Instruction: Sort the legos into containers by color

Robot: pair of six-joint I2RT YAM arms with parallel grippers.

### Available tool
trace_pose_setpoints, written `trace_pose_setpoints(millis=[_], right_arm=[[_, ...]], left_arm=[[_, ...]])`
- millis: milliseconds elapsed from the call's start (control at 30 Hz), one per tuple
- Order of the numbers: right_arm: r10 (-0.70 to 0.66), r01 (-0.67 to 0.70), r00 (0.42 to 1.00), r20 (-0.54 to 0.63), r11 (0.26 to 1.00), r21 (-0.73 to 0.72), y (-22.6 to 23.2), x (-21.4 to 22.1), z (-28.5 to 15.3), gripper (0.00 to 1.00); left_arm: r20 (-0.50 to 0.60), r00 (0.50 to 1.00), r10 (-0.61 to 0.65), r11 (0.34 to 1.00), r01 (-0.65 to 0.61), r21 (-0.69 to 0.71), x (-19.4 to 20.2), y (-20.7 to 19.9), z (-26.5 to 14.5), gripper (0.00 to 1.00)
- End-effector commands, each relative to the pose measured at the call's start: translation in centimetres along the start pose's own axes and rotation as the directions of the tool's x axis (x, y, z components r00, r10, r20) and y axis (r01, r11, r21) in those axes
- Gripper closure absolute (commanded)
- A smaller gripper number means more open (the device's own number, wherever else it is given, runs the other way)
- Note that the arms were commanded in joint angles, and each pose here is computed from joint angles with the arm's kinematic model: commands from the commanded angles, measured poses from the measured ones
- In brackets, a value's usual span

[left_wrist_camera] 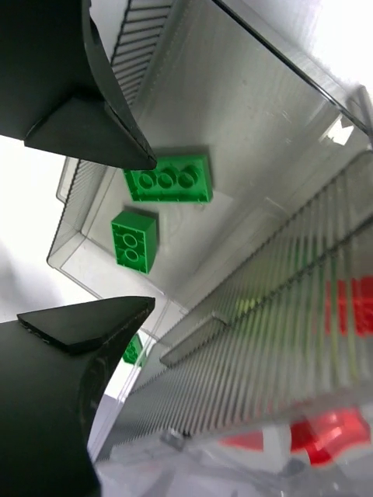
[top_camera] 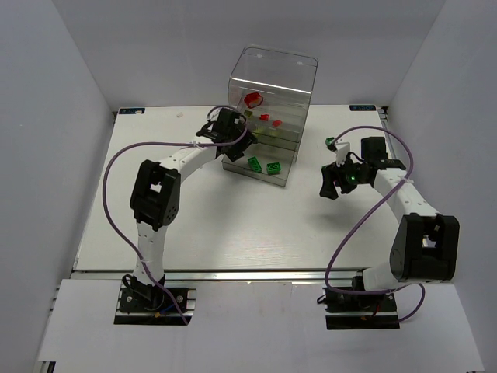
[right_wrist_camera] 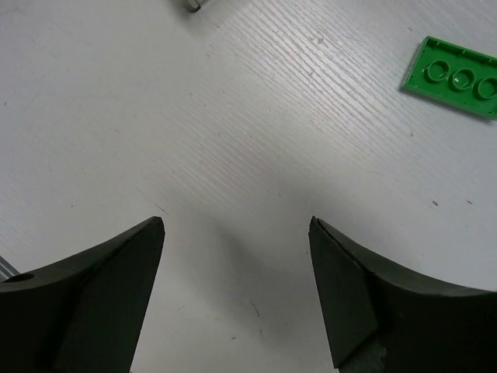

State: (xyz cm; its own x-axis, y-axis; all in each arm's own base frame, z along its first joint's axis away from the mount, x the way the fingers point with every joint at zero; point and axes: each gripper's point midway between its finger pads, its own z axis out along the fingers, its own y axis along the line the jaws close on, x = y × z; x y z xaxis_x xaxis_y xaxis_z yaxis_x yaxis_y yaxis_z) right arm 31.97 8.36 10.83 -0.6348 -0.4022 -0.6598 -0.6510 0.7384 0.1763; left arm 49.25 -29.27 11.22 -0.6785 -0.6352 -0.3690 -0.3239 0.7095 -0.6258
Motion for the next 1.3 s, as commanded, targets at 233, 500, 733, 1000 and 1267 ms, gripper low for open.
trace_pose_setpoints(millis=[233, 500, 733, 1000, 1267], right_arm=[[-0.039, 0.038, 0.999, 0.006, 0.991, 0.129, -7.0, -7.2, 0.8, 0.2], [-0.752, 0.748, 0.65, 0.11, 0.607, -0.269, -4.9, -7.2, 2.1, 0.21], [-0.955, 0.911, 0.262, 0.14, 0.196, -0.363, -8.7, -7.2, 3.6, 0.16], [-0.97, 0.867, 0.238, 0.056, 0.186, -0.462, -12.7, -5.1, 6.7, 0.17], [-0.946, 0.822, 0.322, -0.023, 0.292, -0.489, -13.9, -2.8, 8.4, 0.2]], left_arm=[[0.069, 0.988, 0.138, 0.93, -0.153, 0.335, -2.4, -7.7, -8.3, 0.73], [0.124, 0.931, 0.344, 0.827, -0.363, 0.429, 1.1, -2.9, -17.0, 0.45], [0.164, 0.926, 0.339, 0.859, -0.376, 0.348, 2.9, 3.8, -22.3, 0.23], [0.211, 0.942, 0.26, 0.905, -0.313, 0.287, 3.3, 8.1, -25.1, 0.22], [0.181, 0.956, 0.231, 0.921, -0.275, 0.275, 4.2, 9.4, -24.5, 0.22]])
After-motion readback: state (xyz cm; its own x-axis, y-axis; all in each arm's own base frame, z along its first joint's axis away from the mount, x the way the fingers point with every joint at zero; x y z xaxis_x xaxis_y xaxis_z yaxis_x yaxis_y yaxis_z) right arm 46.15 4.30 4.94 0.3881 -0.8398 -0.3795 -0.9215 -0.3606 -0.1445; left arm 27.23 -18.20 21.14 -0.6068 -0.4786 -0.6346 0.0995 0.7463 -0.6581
